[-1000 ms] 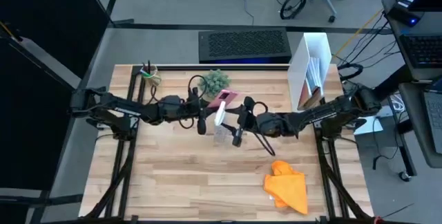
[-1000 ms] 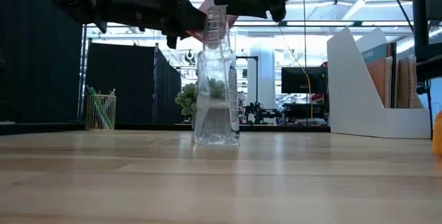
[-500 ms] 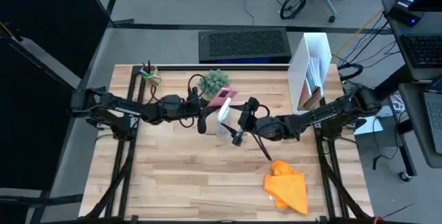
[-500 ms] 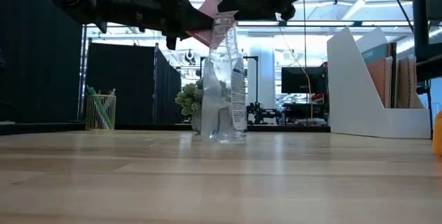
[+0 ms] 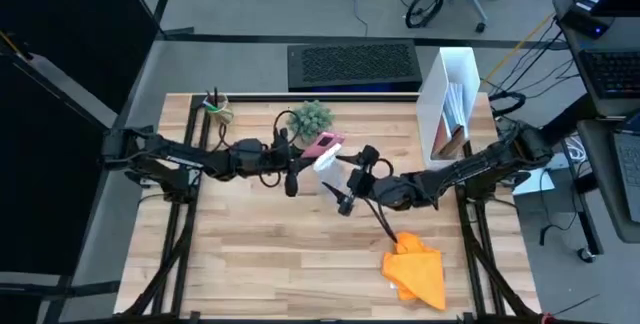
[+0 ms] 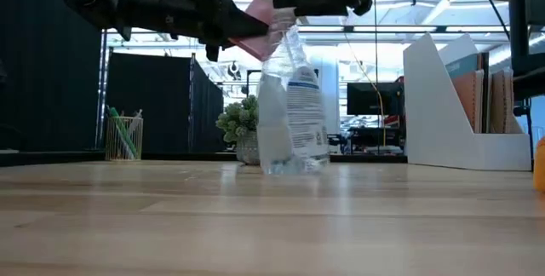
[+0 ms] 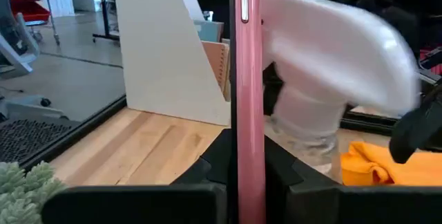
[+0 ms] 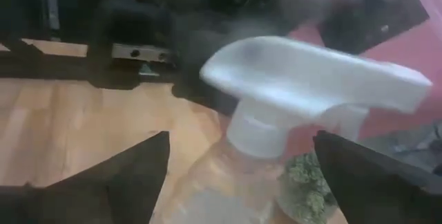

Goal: Apply microfiber cloth
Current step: Spray the back of the cellphone using the spray bottle

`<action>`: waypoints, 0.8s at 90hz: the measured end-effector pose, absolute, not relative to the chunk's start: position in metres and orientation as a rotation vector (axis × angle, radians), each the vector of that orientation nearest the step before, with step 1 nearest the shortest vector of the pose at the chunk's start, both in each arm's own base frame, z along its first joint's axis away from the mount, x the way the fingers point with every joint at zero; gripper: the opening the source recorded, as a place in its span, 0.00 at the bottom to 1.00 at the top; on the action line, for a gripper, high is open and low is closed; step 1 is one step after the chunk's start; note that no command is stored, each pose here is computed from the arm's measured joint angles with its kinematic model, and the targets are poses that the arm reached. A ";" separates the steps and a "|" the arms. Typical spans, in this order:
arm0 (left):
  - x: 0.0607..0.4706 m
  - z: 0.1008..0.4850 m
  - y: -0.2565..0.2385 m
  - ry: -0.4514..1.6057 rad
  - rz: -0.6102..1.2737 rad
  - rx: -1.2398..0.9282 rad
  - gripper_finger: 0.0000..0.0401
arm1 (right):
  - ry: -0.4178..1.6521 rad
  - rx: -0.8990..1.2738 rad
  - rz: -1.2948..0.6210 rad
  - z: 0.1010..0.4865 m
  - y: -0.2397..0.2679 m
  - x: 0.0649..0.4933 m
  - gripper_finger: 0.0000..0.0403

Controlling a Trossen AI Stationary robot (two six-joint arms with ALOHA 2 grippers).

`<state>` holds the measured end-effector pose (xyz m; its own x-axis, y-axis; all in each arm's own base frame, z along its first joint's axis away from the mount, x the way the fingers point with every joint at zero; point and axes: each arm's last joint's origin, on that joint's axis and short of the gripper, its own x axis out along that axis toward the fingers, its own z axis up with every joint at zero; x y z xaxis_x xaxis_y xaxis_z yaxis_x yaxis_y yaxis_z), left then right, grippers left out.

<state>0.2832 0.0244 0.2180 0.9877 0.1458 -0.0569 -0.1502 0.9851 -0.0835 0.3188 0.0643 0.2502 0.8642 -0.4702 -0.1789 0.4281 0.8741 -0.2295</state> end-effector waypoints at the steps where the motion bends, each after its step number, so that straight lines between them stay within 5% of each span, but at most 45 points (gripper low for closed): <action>1: 0.283 0.218 0.024 0.051 0.149 -0.088 0.04 | 0.234 -0.180 -0.474 0.250 0.064 0.319 0.84; 44: 0.283 0.217 0.024 0.058 0.156 -0.096 0.04 | 0.274 -0.002 -0.349 0.242 0.073 0.317 0.84; 72: 0.280 0.195 0.003 0.290 0.119 -0.115 0.04 | 0.399 0.034 -0.402 0.229 0.069 0.311 0.84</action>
<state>0.2802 0.0025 0.1952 0.9514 0.1002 -0.2913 -0.1333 0.9864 -0.0962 0.3112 0.0693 0.2286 0.8437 -0.3742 -0.3848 0.3876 0.9207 -0.0456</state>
